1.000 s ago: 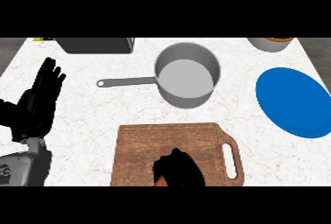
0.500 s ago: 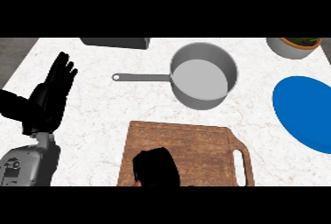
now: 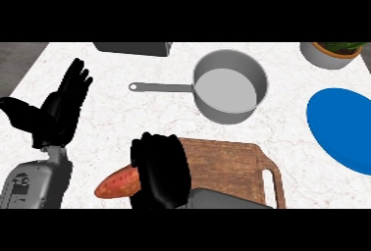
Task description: Pick the sweet potato from the cutting board and place it in the pot
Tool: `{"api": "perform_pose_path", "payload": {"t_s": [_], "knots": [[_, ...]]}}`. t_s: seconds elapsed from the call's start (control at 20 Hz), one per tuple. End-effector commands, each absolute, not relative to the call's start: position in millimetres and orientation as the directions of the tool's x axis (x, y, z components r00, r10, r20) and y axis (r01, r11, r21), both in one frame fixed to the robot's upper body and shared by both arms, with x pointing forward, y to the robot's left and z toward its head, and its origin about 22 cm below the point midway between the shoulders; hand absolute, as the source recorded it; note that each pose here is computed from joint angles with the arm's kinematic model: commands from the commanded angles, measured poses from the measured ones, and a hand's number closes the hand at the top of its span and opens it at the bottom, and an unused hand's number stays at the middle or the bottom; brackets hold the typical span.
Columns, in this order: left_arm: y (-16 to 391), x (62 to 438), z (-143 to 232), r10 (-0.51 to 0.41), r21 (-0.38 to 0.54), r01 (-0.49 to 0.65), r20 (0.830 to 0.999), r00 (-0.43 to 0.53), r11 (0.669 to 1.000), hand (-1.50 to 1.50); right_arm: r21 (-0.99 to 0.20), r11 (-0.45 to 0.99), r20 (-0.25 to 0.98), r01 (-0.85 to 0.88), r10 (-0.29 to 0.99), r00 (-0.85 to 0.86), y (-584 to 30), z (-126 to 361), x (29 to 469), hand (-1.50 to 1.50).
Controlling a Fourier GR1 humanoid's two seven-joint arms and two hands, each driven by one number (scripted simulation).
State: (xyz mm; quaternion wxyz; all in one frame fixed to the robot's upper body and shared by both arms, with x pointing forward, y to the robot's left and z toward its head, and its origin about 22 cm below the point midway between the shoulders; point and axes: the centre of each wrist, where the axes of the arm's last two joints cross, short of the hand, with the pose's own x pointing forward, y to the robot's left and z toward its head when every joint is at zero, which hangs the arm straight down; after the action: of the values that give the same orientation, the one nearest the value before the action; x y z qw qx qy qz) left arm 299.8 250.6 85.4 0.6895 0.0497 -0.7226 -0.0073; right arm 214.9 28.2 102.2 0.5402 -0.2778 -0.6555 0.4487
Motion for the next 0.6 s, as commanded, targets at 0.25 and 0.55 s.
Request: {"api": "perform_pose_path", "payload": {"t_s": [0.25, 0.55], "knots": [[254.1, 299.8, 76.6, -0.088, 0.086, -0.079, 0.996, -0.022, 0.993, 0.0, -0.754, 0.595, 0.559, 0.278, 0.804, -0.204, 49.0, 162.5, 240.6, 1.5], [246.4, 303.8, 84.6, -0.071, 0.068, -0.069, 0.997, -0.037, 0.995, 0.0, -0.732, 0.581, 0.587, 0.357, 0.803, -0.104, 54.5, 180.2, 256.8, 1.5]]}}
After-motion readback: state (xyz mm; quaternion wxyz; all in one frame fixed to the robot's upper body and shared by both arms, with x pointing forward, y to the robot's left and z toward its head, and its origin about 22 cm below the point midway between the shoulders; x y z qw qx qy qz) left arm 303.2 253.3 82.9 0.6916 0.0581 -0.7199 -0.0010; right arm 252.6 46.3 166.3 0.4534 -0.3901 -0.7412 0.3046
